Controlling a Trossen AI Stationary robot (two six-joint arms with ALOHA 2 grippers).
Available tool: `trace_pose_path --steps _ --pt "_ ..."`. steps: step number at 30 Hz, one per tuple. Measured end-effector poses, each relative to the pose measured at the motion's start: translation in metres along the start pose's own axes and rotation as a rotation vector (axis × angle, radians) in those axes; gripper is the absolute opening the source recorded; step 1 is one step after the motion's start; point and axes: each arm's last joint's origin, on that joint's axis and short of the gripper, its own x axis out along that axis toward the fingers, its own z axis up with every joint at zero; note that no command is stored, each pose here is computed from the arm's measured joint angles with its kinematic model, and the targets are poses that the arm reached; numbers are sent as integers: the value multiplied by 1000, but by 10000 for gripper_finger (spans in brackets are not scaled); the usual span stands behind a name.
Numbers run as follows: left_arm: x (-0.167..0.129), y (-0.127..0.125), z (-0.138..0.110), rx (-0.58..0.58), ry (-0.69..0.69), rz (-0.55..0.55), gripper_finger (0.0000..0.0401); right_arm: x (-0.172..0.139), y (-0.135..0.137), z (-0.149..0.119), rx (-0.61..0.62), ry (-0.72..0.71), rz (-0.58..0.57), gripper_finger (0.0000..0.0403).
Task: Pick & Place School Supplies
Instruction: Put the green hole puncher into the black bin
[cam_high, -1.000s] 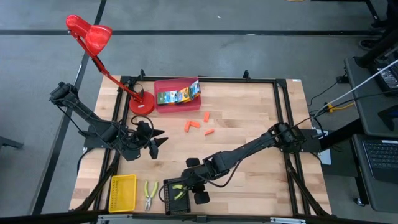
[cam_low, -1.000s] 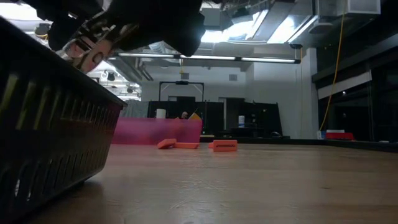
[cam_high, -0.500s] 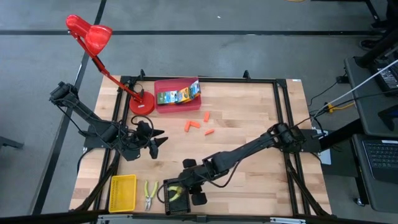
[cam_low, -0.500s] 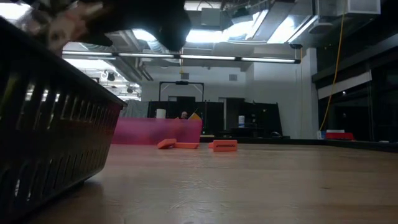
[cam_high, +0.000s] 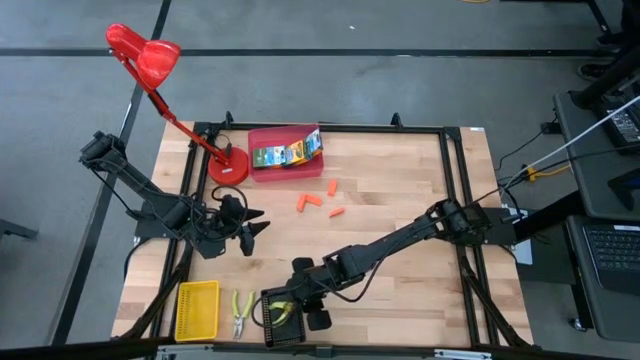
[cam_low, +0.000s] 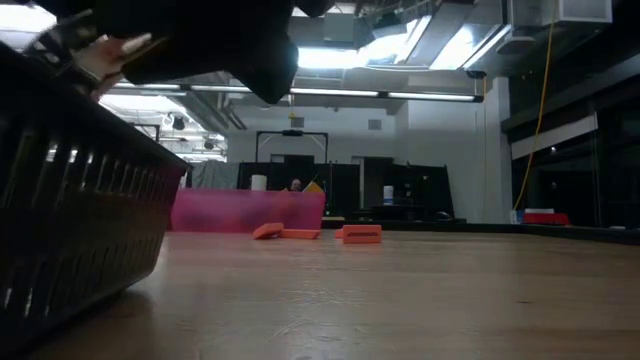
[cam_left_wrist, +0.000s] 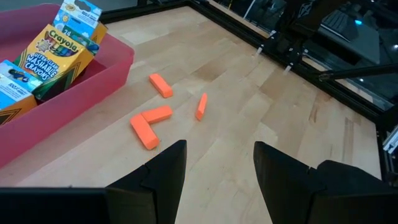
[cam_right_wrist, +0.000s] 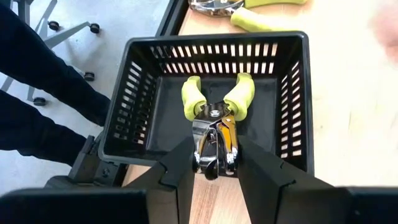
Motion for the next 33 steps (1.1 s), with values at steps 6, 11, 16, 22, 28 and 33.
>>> trace_pose_path --steps 6,11,16,22,28,33 --pt "0 0 0 1 1 0 184 0 -1 -2 28 22 -5 114" --pt "0 0 0 2 1 0 184 0 -1 -3 28 30 0 150" --pt "0 0 0 2 1 0 184 0 -1 -3 27 28 -7 193" --pt "0 0 0 4 1 0 184 0 -1 -3 32 25 -25 213" --pt "0 5 -3 53 30 28 184 -14 -1 -1 88 40 -110 209" --pt "-1 11 -9 117 106 50 184 -33 -3 -2 144 63 -246 208"
